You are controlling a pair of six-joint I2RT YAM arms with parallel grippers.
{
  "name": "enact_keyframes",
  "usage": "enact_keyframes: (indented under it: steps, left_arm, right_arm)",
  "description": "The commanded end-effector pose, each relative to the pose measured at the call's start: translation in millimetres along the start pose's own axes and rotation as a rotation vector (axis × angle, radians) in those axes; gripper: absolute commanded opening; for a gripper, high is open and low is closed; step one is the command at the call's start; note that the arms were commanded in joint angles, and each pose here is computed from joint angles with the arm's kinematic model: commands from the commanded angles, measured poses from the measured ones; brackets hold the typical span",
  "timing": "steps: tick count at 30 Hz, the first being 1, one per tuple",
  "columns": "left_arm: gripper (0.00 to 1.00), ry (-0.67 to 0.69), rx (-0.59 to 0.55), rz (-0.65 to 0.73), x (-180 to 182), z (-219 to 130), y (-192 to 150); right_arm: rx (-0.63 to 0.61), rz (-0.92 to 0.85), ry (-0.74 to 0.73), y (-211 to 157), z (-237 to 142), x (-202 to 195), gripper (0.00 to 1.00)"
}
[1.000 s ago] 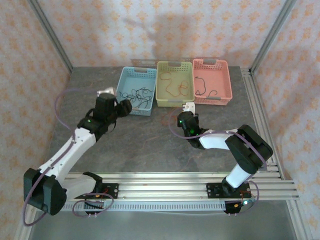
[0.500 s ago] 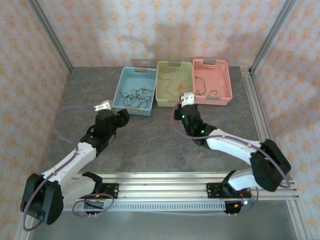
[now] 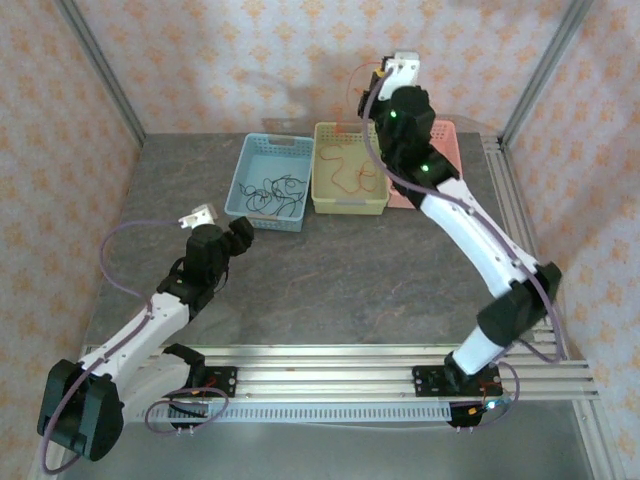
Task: Untangle the cables
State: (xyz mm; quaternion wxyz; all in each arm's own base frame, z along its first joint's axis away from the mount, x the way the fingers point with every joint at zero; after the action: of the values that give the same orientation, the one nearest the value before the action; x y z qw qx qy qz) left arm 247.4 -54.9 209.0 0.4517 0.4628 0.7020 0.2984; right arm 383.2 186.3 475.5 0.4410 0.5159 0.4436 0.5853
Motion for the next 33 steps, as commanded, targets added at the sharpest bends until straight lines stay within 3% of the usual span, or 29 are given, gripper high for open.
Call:
enact_keyframes:
  steps: [1,5,8,11,14,18,24,29,33]
  left_arm:
    - [0.75,0.028,-0.027,-0.012,4,-3,-1]
    - [0.75,0.033,-0.037,-0.016,6,-5,-1]
    - [0.8,0.038,-0.052,-0.018,7,-7,0]
    - [0.84,0.105,-0.078,0.025,9,-17,13]
    - [1.0,0.192,-0.223,0.021,18,-37,32]
    - [1.0,0.298,-0.412,0.153,27,-50,46]
    - [0.99,0.514,-0.323,0.293,55,-22,32]
    - [0.96,0.454,-0.252,0.433,66,16,11]
    - [0.96,0.413,-0.19,0.484,66,46,1]
  right_arm:
    - [0.159,-0.004,-0.035,-47,44,-13,0.0]
    - [0.313,0.02,-0.083,-118,87,-23,0.01]
    - [0.382,0.03,-0.086,-155,89,-24,0.35]
    - [0.373,0.056,-0.088,-159,75,-31,0.55]
    - [0.361,0.035,-0.099,-152,50,-41,0.61]
    - [0.335,0.002,-0.137,-147,-6,-70,0.66]
    - [0.313,-0.076,-0.237,-169,-95,-133,0.72]
    - [0.198,-0.074,-0.319,-206,-145,-189,0.75]
    - [0.183,-0.018,-0.377,-242,-153,-228,0.74]
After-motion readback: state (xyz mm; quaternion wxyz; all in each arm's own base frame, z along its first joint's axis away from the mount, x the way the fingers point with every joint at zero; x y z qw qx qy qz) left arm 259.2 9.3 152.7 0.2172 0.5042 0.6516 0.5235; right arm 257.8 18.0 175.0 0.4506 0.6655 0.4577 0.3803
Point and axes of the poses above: each hand's point on the last joint's axis, 136 mm out from that joint toward the fingers, its own z axis out along the fingers, its own x axis along the line the jaws close on, y = z × x, the point moved 9 cm from there along -z, back along the fingers, and after that the axes turned 8 degrees about z, right-handed, at the moved point
